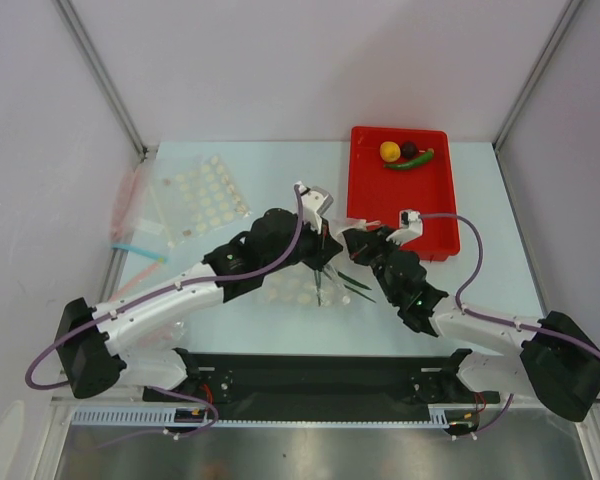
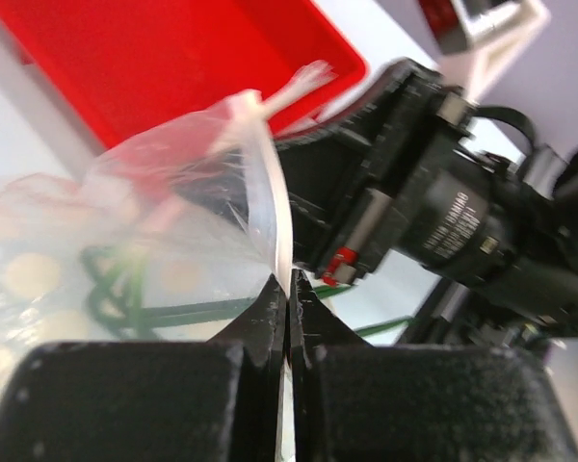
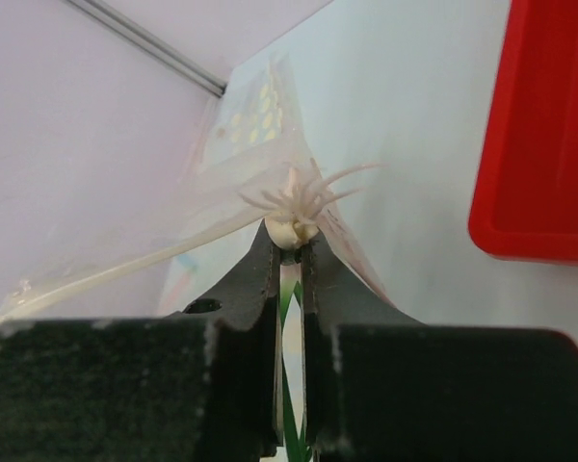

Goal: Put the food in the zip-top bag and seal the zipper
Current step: Place the fake vegetable in the zipper food storage bag.

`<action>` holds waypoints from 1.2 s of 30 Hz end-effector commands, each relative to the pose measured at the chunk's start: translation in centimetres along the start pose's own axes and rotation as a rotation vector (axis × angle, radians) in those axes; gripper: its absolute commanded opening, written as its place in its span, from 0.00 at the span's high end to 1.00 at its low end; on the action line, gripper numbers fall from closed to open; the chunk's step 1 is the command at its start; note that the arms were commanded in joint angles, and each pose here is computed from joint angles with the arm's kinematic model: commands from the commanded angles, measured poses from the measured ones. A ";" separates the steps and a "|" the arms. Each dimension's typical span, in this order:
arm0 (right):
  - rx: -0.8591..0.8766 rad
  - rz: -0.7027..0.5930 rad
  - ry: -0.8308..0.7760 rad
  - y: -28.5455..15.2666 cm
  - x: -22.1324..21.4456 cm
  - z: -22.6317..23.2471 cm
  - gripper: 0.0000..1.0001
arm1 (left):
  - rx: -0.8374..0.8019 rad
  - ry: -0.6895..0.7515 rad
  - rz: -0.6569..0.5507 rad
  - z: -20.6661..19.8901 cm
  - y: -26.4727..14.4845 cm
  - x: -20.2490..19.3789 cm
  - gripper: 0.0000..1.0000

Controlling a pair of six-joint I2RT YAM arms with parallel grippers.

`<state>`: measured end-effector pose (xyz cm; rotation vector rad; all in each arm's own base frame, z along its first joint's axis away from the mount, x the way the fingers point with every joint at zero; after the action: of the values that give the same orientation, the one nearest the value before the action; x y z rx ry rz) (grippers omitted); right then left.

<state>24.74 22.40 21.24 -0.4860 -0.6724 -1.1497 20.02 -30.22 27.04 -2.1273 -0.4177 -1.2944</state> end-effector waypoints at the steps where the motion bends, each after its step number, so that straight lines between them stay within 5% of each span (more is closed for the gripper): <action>1: 0.097 -0.049 0.105 0.0 1.5 1.9 1.00 | -0.180 0.002 -0.038 -2.3 -0.4 1.2 1.00; 12: 0.187 -0.005 0.304 -0.4 3.0 1.3 1.00 | -0.240 0.027 0.090 -2.5 1.4 -2.2 1.00; 24: 0.102 -0.028 0.217 0.4 1.4 0.5 1.00 | -0.380 0.015 -0.029 -5.2 -1.7 1.5 1.00; 31: 0.114 -0.007 0.180 0.7 0.3 1.1 1.00 | -0.403 -0.004 0.015 -5.1 -0.6 0.1 1.00; 36: 0.098 -0.027 0.118 0.6 0.9 1.4 0.83 | -0.295 -0.003 0.007 -3.7 -0.5 0.0 1.00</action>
<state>24.58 23.11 19.85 -0.3633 -0.5595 -1.0826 16.83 -32.45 27.64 -2.3855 -0.1599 -1.4050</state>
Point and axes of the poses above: each gripper's point midway between its finger pads, its own y axis out along the fingers, its own z axis along the line the jaws close on, x = y × z, the point moved 6 cm from there along -y, back along the fingers, and after that the axes turned 1 degree about -y, right-handed, at the moved point
